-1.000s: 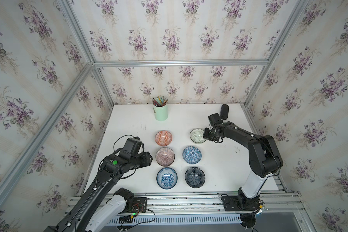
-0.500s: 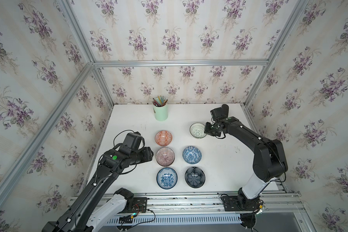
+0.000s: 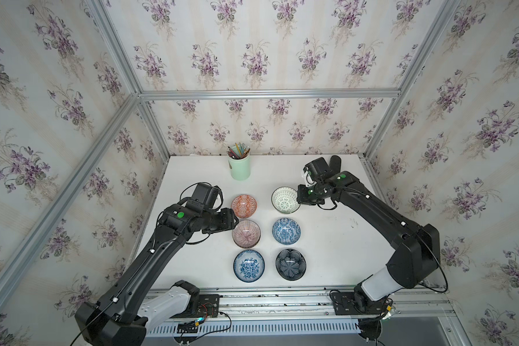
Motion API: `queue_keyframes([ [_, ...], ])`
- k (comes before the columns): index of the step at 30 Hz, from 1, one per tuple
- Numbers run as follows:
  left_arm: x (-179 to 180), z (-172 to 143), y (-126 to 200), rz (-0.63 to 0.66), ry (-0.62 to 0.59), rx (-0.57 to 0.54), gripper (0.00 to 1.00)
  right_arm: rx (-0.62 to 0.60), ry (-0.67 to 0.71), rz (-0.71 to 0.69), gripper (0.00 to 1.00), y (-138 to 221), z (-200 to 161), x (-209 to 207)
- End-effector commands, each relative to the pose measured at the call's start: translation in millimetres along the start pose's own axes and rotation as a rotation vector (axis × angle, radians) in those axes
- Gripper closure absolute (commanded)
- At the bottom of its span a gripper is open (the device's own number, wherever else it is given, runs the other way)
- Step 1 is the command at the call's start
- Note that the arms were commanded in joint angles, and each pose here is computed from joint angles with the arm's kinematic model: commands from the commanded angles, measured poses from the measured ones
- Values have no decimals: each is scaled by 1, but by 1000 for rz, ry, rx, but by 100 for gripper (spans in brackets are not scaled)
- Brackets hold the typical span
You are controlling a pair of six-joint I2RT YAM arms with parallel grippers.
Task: Stack the bowls
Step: Pick up the bowl from the center of the board.
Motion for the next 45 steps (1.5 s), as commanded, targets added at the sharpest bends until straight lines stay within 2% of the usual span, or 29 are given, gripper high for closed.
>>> queue_keyframes([
  [1,-11,0,0,-47,-30,25,41,48,88,15,100,8,-17,21],
  [11,-25,-6,-3,-118,-47,90,44,138,265,90,100,3,-54,80],
  [14,-25,-11,-7,-128,-50,114,50,152,297,110,100,1,-60,96],
  [19,-26,-18,-8,-135,-71,140,54,160,328,128,100,-3,-63,115],
  [30,-13,-29,-23,-75,-69,209,68,145,339,159,100,-2,-59,135],
  [36,-9,-27,-24,-45,-68,203,75,143,340,160,100,-2,-58,137],
  [43,-7,-27,-26,-34,-66,203,87,147,335,167,100,-5,-59,140],
  [45,-7,-27,-26,-33,-66,202,93,147,333,172,100,-6,-60,142],
])
Point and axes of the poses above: each gripper's point midway between its finger pads, its own y axis back along the fingers, its own x axis along the line the jaws close on, z = x × y, the point moved 1 cm from there along y, back along the fingers, and after that the axes turned 9 degrees about y, right-handed, at the moved point
